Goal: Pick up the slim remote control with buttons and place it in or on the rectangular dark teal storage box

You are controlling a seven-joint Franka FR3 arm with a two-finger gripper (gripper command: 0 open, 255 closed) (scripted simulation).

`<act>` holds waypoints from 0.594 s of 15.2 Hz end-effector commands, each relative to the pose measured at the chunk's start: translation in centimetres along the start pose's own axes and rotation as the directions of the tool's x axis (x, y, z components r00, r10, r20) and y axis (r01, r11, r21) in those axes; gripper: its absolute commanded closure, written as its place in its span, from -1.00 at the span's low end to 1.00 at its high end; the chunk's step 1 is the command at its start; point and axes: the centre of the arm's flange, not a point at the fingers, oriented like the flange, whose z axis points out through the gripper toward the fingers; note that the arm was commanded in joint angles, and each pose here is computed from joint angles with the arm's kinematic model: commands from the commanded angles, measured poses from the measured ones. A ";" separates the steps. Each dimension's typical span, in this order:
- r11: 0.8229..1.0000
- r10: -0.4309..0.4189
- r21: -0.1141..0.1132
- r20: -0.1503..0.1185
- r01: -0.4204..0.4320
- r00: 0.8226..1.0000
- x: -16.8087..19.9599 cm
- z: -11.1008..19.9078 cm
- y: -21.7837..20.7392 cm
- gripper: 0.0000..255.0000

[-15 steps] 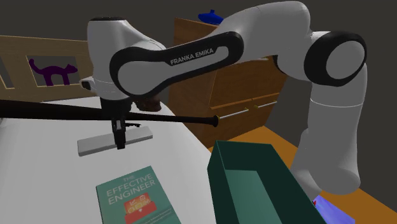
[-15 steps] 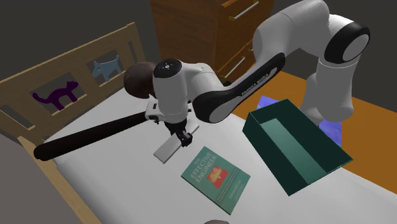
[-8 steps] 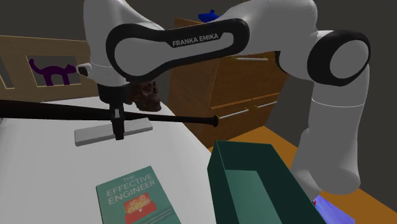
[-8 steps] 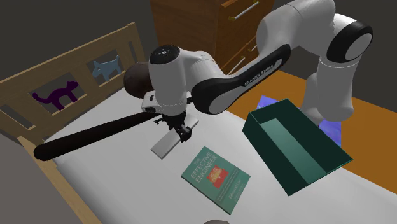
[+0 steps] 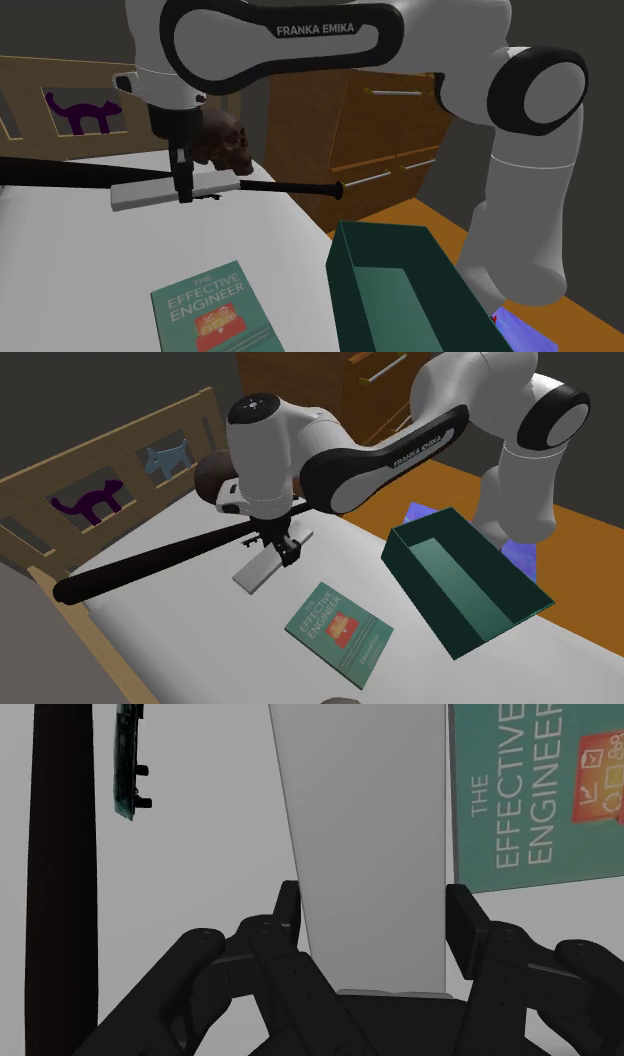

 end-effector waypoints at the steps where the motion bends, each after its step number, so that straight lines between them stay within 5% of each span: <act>1: 1.000 0.000 0.000 0.000 0.000 1.000 0.0 -1.1 0.1 1.00; 9: 1.000 0.000 0.000 0.000 0.000 1.000 -1.0 -4.3 -0.7 1.00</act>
